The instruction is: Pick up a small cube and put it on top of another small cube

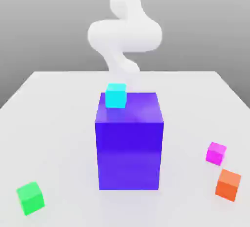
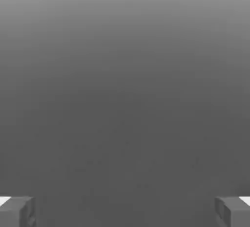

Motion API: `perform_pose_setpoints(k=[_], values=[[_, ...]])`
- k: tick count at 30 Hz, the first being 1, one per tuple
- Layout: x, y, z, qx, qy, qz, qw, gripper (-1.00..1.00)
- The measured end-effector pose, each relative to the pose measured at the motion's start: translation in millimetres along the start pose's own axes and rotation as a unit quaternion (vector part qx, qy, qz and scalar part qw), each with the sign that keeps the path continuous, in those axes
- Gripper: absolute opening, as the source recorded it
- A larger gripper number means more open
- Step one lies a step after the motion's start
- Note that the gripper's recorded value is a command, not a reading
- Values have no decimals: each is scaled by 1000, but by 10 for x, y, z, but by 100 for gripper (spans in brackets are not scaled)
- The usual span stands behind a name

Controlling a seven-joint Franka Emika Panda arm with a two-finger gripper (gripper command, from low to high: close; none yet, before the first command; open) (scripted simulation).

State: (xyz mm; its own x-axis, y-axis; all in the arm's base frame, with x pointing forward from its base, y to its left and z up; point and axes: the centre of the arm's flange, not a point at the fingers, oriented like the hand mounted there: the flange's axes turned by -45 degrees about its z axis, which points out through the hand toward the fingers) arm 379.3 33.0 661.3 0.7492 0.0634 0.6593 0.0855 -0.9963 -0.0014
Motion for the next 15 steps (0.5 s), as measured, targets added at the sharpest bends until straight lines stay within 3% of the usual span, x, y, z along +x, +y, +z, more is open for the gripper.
perform_pose_setpoints(k=[7, 15], values=[[-709, -1129, 1544, 76, -118, -125, 982, 0], [-2305, -2255, 2553, 130, -237, -276, 922, 0]])
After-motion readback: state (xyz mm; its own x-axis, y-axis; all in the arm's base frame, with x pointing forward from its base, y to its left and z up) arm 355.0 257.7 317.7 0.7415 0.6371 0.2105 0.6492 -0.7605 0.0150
